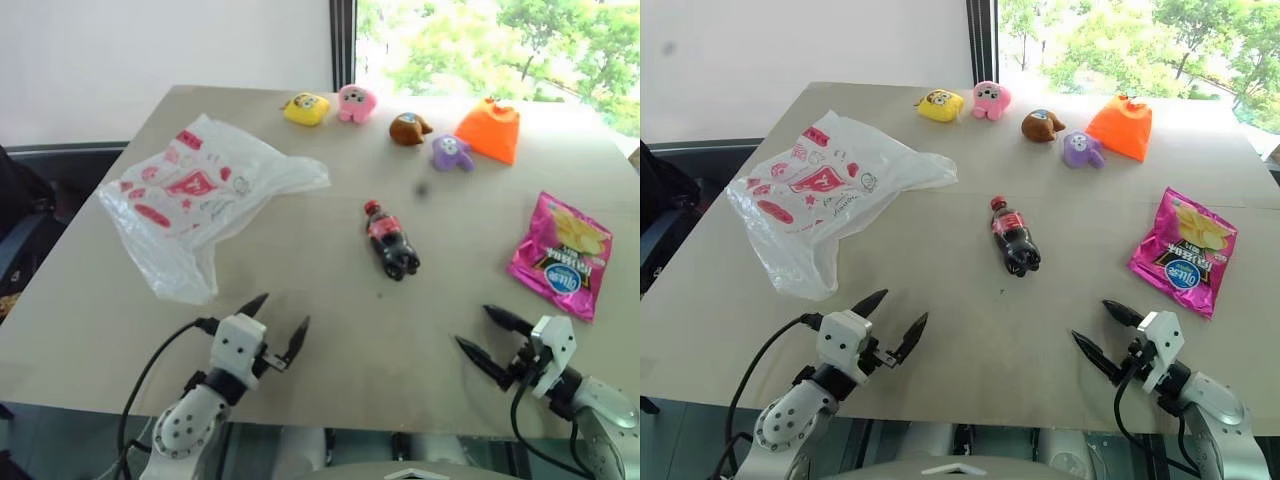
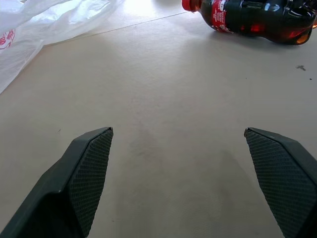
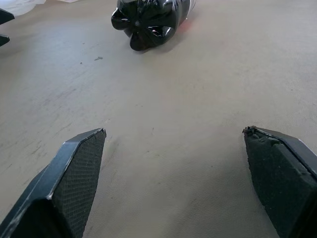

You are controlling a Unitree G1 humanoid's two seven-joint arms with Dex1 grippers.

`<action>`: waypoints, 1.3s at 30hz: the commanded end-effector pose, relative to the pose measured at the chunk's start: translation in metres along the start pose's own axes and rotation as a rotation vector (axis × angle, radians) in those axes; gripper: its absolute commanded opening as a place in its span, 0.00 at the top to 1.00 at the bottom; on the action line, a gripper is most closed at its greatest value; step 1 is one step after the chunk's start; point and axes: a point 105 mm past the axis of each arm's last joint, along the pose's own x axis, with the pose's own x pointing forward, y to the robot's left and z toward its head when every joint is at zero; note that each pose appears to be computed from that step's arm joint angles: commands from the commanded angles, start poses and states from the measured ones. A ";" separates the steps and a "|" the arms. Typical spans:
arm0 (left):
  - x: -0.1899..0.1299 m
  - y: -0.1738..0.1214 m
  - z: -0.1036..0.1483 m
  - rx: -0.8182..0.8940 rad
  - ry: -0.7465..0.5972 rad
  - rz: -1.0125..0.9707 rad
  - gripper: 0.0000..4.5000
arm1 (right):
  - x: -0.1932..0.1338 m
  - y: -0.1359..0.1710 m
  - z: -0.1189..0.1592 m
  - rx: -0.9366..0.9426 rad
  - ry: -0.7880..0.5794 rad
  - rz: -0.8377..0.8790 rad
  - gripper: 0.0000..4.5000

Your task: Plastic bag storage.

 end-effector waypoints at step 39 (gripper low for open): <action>0.011 0.000 0.000 0.044 -0.045 0.014 0.02 | 0.009 -0.014 0.006 -0.086 0.001 0.020 0.00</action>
